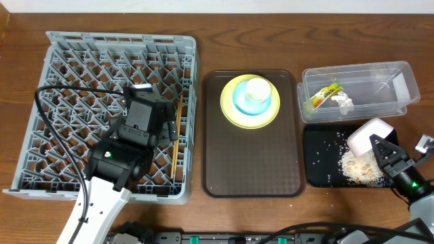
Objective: Sort waste into correct bins and load items into the dishwasher
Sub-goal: 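Tip the pink bowl over the black tray to dump the rice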
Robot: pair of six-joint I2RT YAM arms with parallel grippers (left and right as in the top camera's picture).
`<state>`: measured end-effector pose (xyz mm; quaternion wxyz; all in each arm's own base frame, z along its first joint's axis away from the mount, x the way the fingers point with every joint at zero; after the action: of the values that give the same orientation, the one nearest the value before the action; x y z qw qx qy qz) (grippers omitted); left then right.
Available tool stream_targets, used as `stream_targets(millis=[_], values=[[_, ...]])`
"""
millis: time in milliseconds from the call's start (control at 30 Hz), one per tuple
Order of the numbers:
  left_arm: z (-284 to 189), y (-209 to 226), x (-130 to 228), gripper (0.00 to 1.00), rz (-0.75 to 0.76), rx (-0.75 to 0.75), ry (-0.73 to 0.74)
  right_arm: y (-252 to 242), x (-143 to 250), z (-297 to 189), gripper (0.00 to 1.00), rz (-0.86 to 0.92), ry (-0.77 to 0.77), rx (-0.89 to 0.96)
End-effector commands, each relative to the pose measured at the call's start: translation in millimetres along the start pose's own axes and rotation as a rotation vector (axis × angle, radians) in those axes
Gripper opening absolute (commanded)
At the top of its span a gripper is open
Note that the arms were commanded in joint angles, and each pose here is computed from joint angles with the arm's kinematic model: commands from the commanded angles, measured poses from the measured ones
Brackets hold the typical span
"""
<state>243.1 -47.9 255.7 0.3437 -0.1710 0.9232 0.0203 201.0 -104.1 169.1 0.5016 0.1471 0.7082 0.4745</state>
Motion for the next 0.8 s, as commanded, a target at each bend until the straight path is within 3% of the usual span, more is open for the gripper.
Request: stream_targets(millis=[0, 100, 200, 767], values=[[-4.2, 0.2, -7.1, 0.93, -0.012, -0.002, -0.023, 7.0, 2.0, 4.6, 0.01, 0.074, 0.017, -0.054], [-4.2, 0.2, -7.1, 0.93, -0.012, -0.003, -0.024, 4.2, -0.1, 7.7, 0.01, -0.008, 0.029, -0.031], [-4.2, 0.2, -7.1, 0.93, -0.012, -0.002, -0.023, 9.1, 2.0, 10.6, 0.01, 0.077, 0.043, -0.07], [-4.2, 0.2, -7.1, 0.93, -0.012, -0.003, -0.024, 5.8, 2.1, 18.8, 0.01, 0.056, 0.076, -0.035]])
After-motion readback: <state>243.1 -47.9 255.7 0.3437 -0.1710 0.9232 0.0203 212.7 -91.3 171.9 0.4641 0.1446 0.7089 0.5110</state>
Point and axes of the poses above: each gripper's point midway between its finger pads, its own z axis out along the fingers, its own y axis along the line the jaws close on, x = y × z, the point moved 6 cm from there along -z, back along the fingers, and after that the axes turned 13 degrees about -z, right-handed, at the moved point
